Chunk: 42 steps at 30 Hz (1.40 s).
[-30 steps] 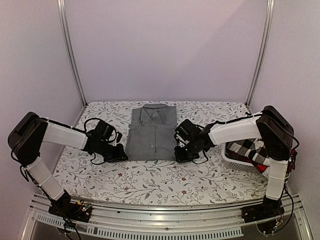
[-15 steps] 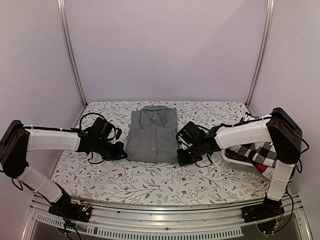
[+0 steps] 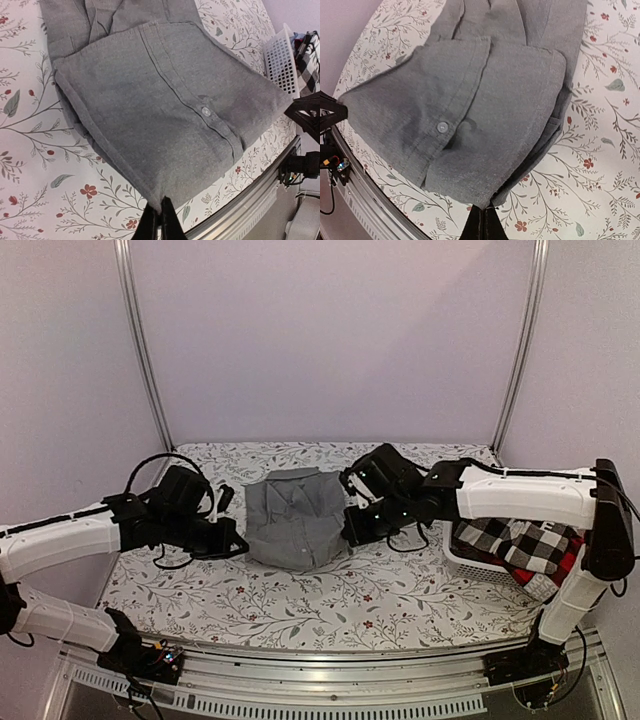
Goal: Fold and stack the long sleeve shirts
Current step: Pick up the 2/3-rectangle-folded shirt from the center of the board, then fold the 2/3-rectangle-folded shirt at the center of the board, then move the square-folded shirt to the center of the board.
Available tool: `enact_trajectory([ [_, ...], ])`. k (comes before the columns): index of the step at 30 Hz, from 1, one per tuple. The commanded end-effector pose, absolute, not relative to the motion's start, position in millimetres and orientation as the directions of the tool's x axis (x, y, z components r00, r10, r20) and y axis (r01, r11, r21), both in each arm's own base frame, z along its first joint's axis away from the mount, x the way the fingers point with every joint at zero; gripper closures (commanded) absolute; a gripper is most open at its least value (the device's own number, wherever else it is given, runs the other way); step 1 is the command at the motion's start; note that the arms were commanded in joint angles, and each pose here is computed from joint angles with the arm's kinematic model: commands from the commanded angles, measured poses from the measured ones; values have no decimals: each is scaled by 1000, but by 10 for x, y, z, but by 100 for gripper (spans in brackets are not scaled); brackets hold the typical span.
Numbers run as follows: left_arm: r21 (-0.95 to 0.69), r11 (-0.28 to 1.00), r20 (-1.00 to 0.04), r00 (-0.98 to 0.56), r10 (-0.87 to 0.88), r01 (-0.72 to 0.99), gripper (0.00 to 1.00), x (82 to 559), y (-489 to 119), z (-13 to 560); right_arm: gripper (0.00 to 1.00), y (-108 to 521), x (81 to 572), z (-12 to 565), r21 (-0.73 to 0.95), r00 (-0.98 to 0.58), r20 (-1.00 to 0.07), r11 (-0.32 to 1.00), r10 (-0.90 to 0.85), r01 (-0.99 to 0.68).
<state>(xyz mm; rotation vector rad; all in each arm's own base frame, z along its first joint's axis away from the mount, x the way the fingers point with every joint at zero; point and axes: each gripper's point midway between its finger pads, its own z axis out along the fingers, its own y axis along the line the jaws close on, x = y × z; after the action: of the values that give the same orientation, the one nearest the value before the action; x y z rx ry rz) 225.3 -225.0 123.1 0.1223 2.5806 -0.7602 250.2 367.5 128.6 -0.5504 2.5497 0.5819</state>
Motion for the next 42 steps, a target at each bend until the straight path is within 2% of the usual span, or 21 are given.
enact_trajectory([
  [1, -498, 840, -490, -870, -66, 217, 100, 2662, -2203, 1478, 100, 3874, 2909, 1805, 349, -780, -588, 803, -213, -483],
  [6, -474, 861, -511, -854, -98, 185, 100, 3476, -2054, 1427, 100, 4008, 3764, 2012, 352, -737, -664, 815, -128, -459],
  [12, -503, 859, -502, -841, -201, 95, 100, 4518, -1847, 1043, 100, 4133, 4729, 1301, 371, -758, -648, 841, -70, -394],
  [15, -506, 860, -452, -870, -198, 67, 100, 4813, -1895, 674, 100, 4156, 5038, 1022, 394, -771, -636, 842, -40, -369],
  [18, -511, 858, -407, -894, -189, 52, 100, 4922, -1969, 385, 100, 4151, 5137, 702, 404, -790, -612, 844, -37, -353],
  [23, -531, 845, -391, -903, -177, 64, 100, 4739, -2126, 332, 100, 4076, 4810, 157, 427, -852, -517, 839, -79, -337],
  [31, -558, 828, -361, -914, -186, 52, 100, 3855, -2323, 437, 100, 3911, 4025, 106, 430, -880, -457, 835, -127, -343],
  [36, -544, 835, -391, -906, -163, 84, 100, 3302, -2430, 670, 100, 3856, 3535, 453, 400, -859, -489, 836, -152, -376],
  [42, -537, 835, -434, -887, -156, 116, 100, 2922, -2452, 1045, 100, 3729, 3158, 1095, 392, -811, -571, 824, -131, -409],
])
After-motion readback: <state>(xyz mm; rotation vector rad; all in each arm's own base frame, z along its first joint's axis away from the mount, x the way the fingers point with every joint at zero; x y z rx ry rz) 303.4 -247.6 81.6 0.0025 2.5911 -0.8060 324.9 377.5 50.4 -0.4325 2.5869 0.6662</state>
